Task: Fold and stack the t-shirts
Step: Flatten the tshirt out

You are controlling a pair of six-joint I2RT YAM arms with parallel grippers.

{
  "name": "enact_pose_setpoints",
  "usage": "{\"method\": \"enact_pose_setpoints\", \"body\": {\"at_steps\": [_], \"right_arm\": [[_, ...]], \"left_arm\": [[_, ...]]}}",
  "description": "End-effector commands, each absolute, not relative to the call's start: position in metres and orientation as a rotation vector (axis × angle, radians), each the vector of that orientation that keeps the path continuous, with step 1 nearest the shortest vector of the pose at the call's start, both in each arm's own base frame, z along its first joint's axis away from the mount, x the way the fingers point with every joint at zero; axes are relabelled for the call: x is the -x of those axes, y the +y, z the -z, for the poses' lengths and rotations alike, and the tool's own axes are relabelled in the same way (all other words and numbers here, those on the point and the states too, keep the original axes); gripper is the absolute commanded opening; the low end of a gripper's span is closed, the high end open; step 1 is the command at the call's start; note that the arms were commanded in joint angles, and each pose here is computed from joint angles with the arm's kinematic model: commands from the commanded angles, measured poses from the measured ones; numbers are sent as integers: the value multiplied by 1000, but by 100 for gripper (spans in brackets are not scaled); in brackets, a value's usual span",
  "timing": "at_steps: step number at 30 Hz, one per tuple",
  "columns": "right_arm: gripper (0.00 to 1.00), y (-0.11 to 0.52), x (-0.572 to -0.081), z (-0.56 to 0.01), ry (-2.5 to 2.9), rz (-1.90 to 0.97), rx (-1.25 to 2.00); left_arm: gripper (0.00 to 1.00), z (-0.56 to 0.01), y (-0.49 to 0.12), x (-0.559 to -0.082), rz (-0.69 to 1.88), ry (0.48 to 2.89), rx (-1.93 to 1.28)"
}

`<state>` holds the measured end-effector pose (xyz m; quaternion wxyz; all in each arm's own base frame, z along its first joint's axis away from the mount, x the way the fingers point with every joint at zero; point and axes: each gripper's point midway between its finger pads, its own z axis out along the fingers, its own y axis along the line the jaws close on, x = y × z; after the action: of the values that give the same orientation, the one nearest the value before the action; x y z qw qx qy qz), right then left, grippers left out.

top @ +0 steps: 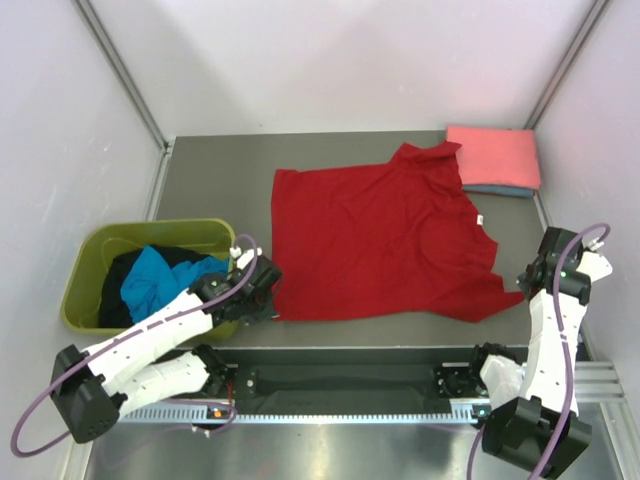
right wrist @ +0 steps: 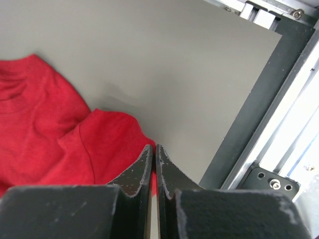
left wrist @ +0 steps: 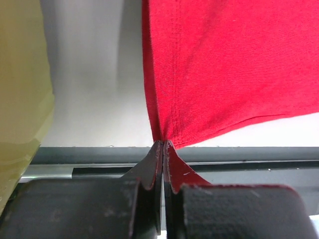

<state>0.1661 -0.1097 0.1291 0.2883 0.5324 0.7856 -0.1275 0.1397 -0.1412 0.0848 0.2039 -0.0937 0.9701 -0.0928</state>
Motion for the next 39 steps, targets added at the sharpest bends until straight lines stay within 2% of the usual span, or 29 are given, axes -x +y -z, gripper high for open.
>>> {"method": "enact_pose_setpoints", "body": {"at_steps": [1,10,25,39], "right_arm": [[0,-116,-163,-147,1995,362,-1436],[0,-103,-188,-129,2001,197,-1387],[0,-113,-244,-118,2127,152,-1239],[0,-120,-272,-119,2169,161,-1193]], "left_arm": [[0,-94,-154,-147,327,2668,263],[0,-96,-154,-167,176,2669,212],[0,-102,-152,-217,-126,2600,157],[0,-101,-143,-260,-99,2621,212]]}}
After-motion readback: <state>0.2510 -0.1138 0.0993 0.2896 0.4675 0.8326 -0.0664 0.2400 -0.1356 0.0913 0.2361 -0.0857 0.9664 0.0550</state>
